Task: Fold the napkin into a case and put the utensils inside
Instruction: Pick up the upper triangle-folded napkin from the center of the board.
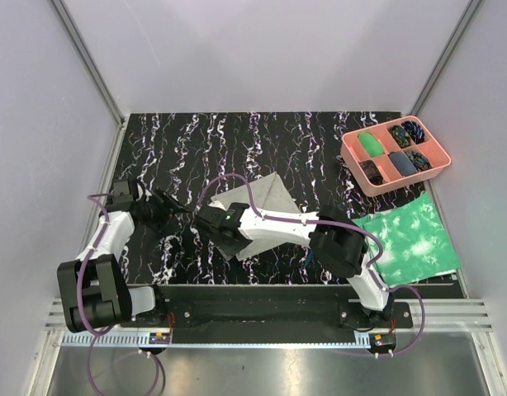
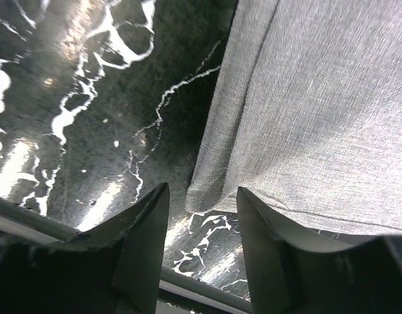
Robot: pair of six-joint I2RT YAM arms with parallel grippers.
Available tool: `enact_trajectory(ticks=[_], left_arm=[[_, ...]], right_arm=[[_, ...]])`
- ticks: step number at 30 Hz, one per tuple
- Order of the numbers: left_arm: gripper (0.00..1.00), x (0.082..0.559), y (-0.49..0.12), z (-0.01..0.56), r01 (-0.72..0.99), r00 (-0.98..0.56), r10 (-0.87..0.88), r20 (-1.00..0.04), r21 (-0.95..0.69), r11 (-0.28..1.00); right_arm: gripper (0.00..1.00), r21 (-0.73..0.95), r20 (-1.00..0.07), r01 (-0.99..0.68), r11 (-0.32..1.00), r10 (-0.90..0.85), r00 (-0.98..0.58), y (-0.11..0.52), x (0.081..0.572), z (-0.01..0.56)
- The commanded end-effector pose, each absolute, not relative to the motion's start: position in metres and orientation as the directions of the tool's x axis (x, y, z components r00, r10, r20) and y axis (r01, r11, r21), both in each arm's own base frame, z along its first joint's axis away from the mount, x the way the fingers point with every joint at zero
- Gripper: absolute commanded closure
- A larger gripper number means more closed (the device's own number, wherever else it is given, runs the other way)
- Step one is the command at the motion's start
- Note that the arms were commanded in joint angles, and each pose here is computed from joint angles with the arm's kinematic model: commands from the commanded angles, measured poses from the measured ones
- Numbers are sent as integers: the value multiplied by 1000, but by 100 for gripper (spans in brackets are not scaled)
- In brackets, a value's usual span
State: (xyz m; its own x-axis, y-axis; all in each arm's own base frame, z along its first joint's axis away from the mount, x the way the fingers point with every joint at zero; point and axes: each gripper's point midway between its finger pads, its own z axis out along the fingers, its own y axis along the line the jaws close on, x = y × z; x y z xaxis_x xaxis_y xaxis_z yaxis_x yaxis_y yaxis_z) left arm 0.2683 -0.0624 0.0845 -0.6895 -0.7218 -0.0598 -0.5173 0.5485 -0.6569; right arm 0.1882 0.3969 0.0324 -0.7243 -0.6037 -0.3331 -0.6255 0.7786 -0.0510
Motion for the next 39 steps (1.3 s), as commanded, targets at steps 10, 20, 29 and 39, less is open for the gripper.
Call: enact_trajectory(ticks=[10,20,29,39], left_arm=[[28,273,-65,88,-477,-707,-704,-71,-687,548],[27,276,-66,86,-467,-717,-694,-71,-689,554],[26,276,-68,75,-464,-732,-679,-59,-687,560],[24,291,-116,76,-365,-791,-606,-78,-736,571]], right_arm=[[48,-43,-338,-641,766,-615,-712,409,189,27],[53,-42,-301,-636,770,-617,-727,399,181,-11],[77,-49,-274,-631,774,-618,-737,371,177,-45],[100,51,-363,-666,744,-607,-706,402,185,3]])
